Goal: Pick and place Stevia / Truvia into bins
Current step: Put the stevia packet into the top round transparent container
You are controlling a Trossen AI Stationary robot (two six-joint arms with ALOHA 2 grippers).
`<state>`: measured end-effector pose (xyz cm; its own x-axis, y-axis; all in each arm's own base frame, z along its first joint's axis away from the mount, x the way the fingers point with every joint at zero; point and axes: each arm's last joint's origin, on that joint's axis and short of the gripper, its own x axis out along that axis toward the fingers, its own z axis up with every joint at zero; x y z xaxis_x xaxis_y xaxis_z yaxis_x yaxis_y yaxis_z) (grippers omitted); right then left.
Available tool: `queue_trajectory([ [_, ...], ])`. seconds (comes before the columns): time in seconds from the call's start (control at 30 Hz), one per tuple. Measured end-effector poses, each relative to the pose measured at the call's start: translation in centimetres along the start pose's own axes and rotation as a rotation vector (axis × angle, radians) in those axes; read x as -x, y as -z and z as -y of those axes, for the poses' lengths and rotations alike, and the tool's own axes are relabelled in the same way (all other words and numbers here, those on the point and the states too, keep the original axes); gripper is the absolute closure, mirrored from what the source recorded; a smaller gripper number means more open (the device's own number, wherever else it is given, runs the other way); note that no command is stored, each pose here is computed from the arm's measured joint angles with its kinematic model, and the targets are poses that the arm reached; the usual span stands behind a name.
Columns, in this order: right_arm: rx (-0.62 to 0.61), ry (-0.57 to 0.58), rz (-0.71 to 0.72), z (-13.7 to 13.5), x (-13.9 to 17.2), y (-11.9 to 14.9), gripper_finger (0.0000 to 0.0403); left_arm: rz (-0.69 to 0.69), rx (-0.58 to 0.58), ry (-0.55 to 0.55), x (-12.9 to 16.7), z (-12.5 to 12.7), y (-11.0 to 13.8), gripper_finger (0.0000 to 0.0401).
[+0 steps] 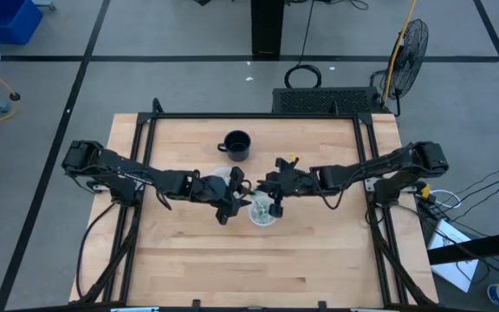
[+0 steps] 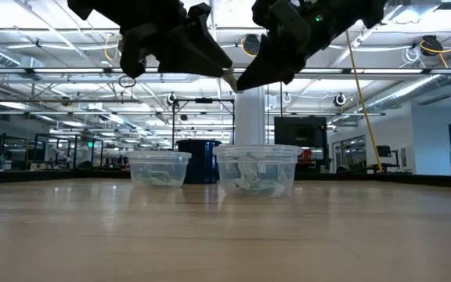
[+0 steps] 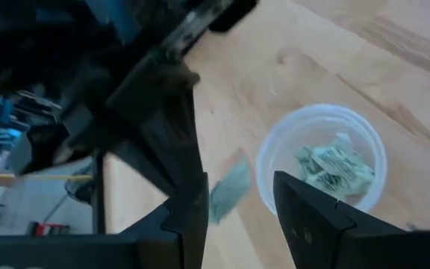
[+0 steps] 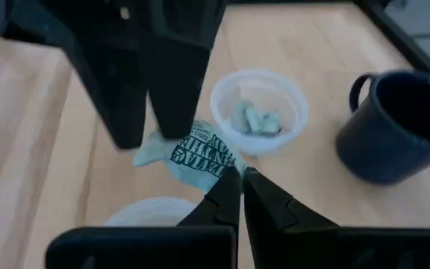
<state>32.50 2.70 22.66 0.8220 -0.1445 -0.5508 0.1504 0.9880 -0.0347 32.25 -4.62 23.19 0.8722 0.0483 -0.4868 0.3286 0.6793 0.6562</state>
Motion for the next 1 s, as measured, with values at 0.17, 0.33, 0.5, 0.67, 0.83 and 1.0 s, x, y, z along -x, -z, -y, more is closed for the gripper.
queue_trajectory([
  [0.17,-0.003,-0.086,0.083,0.66,-0.15,-0.99,0.0403,0.008,-0.037,-0.032,-0.01,-0.29,-0.11,0.0242],
  [0.33,-0.008,-0.098,0.086,1.03,-0.23,-1.07,0.0403,-0.007,-0.057,-0.043,-0.01,-0.31,-0.05,0.0255],
  [0.5,-0.005,-0.100,0.068,1.01,-0.24,-0.90,0.0403,-0.018,-0.051,-0.057,-0.01,-0.36,-0.03,0.0320],
  [0.67,0.025,-0.098,0.071,0.99,-0.24,-0.91,0.0378,-0.044,-0.049,-0.087,0.00,-0.46,0.03,0.0390],
  [0.83,0.061,-0.092,0.076,1.03,-0.25,-0.95,0.0317,-0.048,-0.047,-0.082,0.00,-0.38,0.06,0.0383],
  [1.0,0.061,-0.064,0.081,1.06,-0.24,-0.98,0.0256,-0.126,0.025,-0.040,0.02,0.15,0.79,0.0394],
])
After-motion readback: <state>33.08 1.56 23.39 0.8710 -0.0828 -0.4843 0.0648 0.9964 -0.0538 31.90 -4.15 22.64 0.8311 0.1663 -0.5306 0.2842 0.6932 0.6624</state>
